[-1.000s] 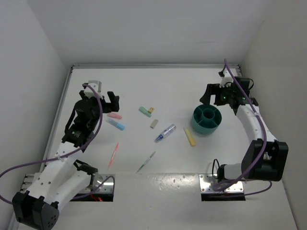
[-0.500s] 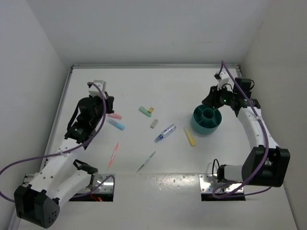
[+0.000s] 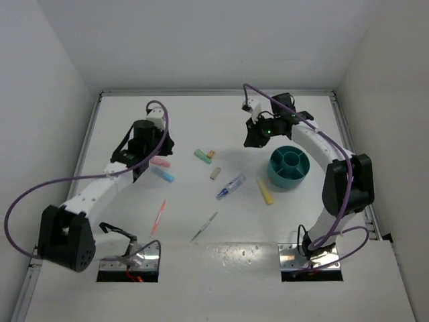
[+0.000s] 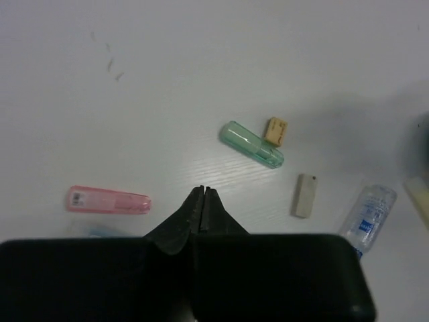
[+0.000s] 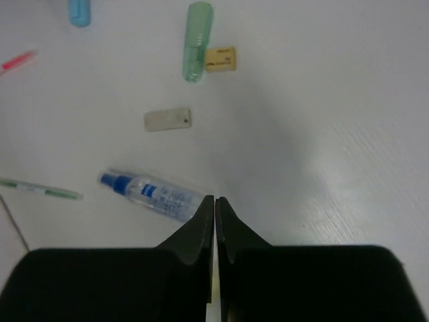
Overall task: Sort the stationery into containers
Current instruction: Pick up the stationery from the center of the board.
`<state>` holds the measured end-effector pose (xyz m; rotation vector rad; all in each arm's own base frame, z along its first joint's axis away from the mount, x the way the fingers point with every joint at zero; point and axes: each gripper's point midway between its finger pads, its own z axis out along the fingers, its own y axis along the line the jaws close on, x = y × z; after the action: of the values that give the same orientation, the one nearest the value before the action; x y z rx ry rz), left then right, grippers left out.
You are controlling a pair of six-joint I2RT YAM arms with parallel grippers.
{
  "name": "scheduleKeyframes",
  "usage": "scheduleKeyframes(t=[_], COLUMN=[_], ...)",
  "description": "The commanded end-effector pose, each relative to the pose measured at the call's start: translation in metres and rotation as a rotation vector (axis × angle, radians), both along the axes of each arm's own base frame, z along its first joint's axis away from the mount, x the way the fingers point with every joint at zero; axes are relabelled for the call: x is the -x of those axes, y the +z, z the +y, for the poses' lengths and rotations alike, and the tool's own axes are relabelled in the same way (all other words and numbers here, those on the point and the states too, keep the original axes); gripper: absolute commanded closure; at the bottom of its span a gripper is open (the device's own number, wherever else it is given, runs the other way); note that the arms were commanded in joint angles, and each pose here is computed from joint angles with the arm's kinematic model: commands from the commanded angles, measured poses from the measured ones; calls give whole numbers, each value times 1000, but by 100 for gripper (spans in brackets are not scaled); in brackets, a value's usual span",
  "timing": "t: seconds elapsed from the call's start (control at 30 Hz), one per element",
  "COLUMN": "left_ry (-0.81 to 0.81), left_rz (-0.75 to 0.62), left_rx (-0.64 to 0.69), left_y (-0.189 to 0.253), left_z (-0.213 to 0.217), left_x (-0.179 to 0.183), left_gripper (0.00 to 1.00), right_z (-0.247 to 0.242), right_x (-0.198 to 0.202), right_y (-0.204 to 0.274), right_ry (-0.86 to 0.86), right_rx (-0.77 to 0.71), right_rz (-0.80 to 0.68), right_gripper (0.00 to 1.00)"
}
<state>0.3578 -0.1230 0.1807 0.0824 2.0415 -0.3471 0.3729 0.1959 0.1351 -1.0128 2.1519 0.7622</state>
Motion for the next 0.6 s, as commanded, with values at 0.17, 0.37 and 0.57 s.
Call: scheduleKeyframes(t=[0.17,0.37,0.57], left_ry=[167,521,589], left_rz=[271,383,442], left_rx=[117,279,278], left_y=[-31,-48,-48], left_z=[-61,-89,-115], left_x=[-33,-27,-39], left_gripper=[63,26,27], right_z=[-52,-70,-80], right_x=[-31,-34,-35], right_y=[41,57,61], right_ry=[-342,-450,-452], right_rx=[145,125,183], right_rz=[-247,-304,-340], right_gripper=[13,19,94])
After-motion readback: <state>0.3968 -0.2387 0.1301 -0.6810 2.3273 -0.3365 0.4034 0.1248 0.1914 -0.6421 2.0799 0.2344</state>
